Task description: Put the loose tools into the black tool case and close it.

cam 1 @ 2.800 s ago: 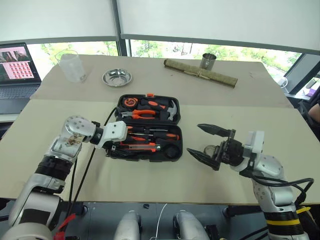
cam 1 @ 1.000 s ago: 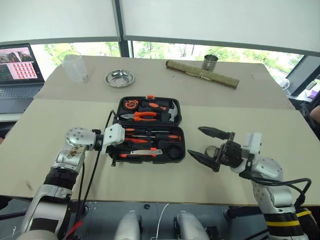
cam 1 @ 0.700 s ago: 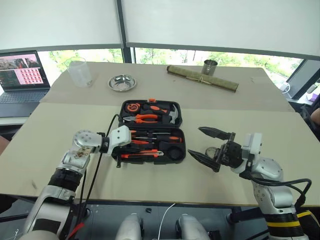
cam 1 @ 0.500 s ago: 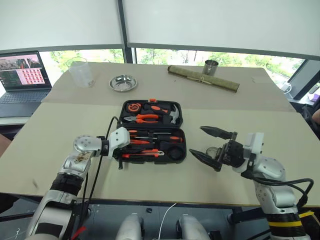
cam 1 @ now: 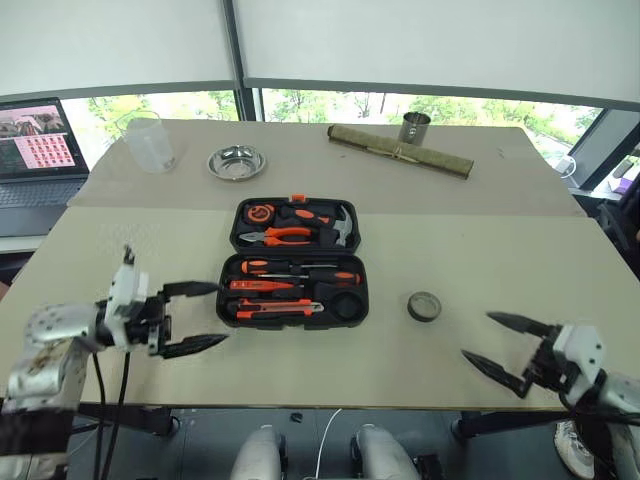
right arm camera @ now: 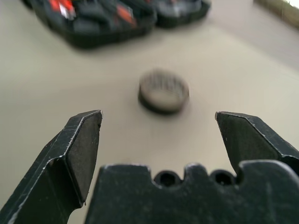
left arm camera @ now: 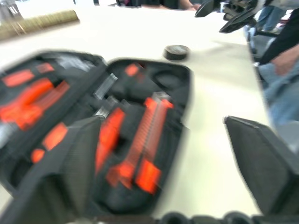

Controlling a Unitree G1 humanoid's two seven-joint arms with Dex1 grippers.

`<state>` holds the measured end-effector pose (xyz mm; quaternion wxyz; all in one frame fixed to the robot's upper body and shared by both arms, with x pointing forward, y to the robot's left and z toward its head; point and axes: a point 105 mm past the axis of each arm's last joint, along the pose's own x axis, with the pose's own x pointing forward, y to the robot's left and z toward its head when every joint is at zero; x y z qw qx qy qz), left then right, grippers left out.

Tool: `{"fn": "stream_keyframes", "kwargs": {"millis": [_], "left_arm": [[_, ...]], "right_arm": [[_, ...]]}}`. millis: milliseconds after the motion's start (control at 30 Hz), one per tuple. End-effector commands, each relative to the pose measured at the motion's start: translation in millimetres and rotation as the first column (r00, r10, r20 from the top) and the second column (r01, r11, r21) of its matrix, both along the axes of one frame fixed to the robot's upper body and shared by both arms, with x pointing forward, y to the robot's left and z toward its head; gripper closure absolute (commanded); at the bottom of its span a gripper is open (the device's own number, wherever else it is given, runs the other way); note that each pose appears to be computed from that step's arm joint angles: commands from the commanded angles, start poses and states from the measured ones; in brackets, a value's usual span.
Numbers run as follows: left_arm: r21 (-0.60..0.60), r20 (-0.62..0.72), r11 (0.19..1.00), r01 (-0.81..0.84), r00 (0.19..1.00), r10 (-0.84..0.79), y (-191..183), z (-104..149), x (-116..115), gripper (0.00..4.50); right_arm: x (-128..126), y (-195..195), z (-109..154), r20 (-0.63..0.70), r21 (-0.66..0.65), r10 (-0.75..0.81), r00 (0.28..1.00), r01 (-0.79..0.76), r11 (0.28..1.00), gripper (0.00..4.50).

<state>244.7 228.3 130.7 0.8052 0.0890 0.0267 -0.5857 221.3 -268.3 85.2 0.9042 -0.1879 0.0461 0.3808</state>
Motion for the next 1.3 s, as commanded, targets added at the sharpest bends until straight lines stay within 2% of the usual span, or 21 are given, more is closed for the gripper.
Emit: {"fn": "stream_keyframes", "kwargs": {"millis": [33,133,233,467,600,800,933,1067,1200,1300], "left_arm": [[-0.033,0.083,0.999,0.015,0.997,-0.012,-5,19,0,0.04],[-0.045,0.075,0.997,0.056,0.996,-0.052,-17,19,-2,0.04],[-0.049,0.077,0.995,0.092,0.993,-0.088,-32,18,-4,0.04],[-0.052,0.081,0.992,0.111,0.991,-0.107,-43,17,-9,0.04],[-0.09,0.089,0.989,0.117,0.99,-0.109,-48,22,-14,0.0],[-0.054,0.073,0.992,0.113,0.991,-0.109,-47,17,-21,0.0],[-0.047,0.074,0.992,0.115,0.991,-0.111,-48,17,-20,0.0],[-0.053,0.079,0.992,0.113,0.991,-0.109,-49,18,-19,0.0],[-0.06,0.076,0.995,0.085,0.994,-0.08,-45,17,-16,0.0],[-0.059,0.072,0.997,0.057,0.996,-0.052,-41,15,-13,0.0]], "right_arm": [[13,10,23,0.066,-0.078,0.103,0.993,-0.097,0.992,0.0],[32,28,33,0.024,-0.137,0.196,0.98,-0.191,0.972,0.0],[51,48,32,-0.096,-0.244,0.282,0.955,-0.297,0.923,0.0],[67,64,17,-0.221,-0.354,0.307,0.926,-0.37,0.859,0.0],[73,65,15,-0.246,-0.354,0.286,0.926,-0.36,0.863,1.07],[80,69,12,-0.243,-0.375,0.305,0.921,-0.379,0.846,3.22],[82,65,12,-0.261,-0.377,0.292,0.92,-0.376,0.846,4.43],[82,80,34,-0.225,-0.361,0.373,0.9,-0.433,0.826,4.43],[67,135,81,-0.17,-0.143,0.546,0.82,-0.569,0.81,4.43],[57,166,89,-0.244,-0.073,0.584,0.774,-0.615,0.785,4.43]]}}
